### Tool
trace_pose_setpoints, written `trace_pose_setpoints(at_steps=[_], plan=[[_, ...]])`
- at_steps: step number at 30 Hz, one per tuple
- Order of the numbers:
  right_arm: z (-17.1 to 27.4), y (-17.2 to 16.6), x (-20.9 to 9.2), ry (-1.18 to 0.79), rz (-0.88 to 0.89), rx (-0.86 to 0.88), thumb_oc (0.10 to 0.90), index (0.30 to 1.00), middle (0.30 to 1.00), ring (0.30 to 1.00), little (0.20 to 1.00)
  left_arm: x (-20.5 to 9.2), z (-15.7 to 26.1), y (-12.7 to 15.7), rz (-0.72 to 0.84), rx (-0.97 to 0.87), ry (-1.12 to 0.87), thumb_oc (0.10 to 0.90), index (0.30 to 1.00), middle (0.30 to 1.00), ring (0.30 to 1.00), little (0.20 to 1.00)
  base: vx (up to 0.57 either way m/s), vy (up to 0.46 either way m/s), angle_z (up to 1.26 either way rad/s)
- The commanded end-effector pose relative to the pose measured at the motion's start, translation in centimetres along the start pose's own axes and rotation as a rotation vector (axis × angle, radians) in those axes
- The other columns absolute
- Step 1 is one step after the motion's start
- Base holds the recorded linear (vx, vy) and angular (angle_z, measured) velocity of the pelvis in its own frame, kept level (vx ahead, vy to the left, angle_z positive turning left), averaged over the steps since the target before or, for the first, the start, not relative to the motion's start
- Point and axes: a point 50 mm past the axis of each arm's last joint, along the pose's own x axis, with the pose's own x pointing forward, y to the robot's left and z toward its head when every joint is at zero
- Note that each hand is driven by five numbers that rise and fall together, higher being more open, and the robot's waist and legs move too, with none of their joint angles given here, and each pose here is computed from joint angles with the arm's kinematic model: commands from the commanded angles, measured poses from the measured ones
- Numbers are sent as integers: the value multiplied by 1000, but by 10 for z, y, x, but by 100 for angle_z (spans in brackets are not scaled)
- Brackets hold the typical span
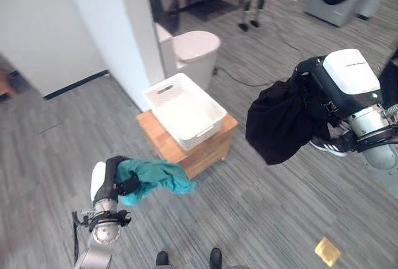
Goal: Pick up bed clothes into laundry basket.
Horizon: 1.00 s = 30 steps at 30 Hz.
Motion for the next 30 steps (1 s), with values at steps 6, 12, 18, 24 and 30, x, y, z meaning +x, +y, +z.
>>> trace_pose_setpoints(at_steps=[6, 12, 18, 24, 30], plan=[[-41, -101, -6, 160, -215, -204, 400, 300, 300, 300, 300, 32, 33, 54, 88, 127, -211, 400, 300, 300, 300, 300, 121, -111, 116], [-68, -107, -16, 285, -183, -304, 400, 300, 300, 300, 300, 36, 24, 52, 48, 185, -181, 400, 300, 300, 300, 300, 225, 59, 52], [-70, -95, -17, 283, -94, -409, 400, 300, 300, 300, 300, 22, -4, 63, 70, 248, -71, 400, 300, 300, 300, 300, 316, 149, -4], [-78, -87, -22, 318, -68, -466, 400, 300, 300, 300, 300, 34, 11, 67, 84, 273, -126, 400, 300, 300, 300, 300, 183, 68, -33], [-96, -80, -38, 430, -101, -362, 400, 300, 300, 300, 300, 41, 30, 59, 48, 229, -207, 400, 300, 300, 300, 300, 195, -146, 7]])
